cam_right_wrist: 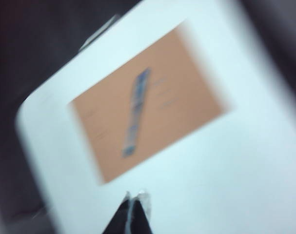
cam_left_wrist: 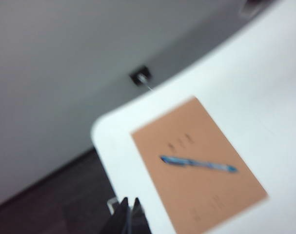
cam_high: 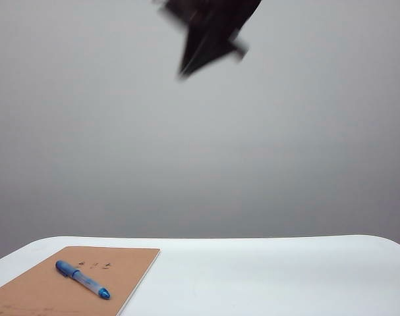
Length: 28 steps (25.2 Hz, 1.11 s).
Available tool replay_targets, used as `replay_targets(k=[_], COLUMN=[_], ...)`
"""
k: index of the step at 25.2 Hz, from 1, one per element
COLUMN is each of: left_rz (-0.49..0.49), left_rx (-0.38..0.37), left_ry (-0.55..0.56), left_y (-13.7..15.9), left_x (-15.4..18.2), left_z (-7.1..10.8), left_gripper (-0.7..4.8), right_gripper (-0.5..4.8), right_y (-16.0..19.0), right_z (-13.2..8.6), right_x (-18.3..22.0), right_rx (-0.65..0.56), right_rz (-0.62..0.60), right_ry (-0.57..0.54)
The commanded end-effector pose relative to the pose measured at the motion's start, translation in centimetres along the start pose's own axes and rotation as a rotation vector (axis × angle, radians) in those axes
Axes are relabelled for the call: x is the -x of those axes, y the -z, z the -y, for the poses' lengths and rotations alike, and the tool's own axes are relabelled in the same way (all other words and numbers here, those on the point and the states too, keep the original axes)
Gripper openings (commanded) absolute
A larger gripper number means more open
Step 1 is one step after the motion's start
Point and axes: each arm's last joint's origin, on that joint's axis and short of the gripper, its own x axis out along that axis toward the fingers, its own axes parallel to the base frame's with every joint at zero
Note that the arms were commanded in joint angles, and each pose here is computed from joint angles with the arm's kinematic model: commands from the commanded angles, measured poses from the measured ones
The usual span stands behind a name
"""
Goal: Pick up a pen on the table and place it on the notebook.
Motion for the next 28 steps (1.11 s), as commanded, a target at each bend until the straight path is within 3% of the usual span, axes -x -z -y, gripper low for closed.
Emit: replay_targets(k=[1,7,11,14,17,20,24,28], left_rz=[0.066,0.081,0.076,0.068,0.067,0.067,0.083,0.142], left_rx=[0.017,0.049,0.063,0.064,0.064,0.065,0.086,0.121], left_ry=[-0.084,-0.088,-0.108,-0.131,-0.129,-0.129,-0.139,-0.185], left_y=[-0.2,0.0,0.0,0.1,0.1,0.1,0.3,1.7], left_x=[1.4,1.9,1.7,1.7,1.7,1.7,1.3,0.6], left_z=[-0.4,-0.3,-0.4,-0.4,-0.4,-0.4,-0.3,0.2], left_gripper=[-0.06,-0.06,-0.06,-0.06,-0.06,-0.06,-0.06,-0.06], right_gripper=[-0.07,-0.07,-0.07,-0.07,-0.07,-0.07,-0.07,-0.07], right_y=[-0.4,2.2,6.6,8.5,9.7,10.9,13.4,16.8], right_z=[-1.2,-4.3,-8.5,-9.2,-8.3,-7.2,-5.4,-5.4], right_x=[7.4,18.6,23.9,24.1,23.0,21.3,16.6,14.4], right_rx=[0.016,-0.01,-0.04,-0.049,-0.079,-0.087,-0.139,-0.117], right_rz=[0.158,0.351,0.307,0.324,0.439,0.517,0.478,0.586], right_ry=[0.223,0.437,0.548,0.591,0.721,0.718,0.691,0.7])
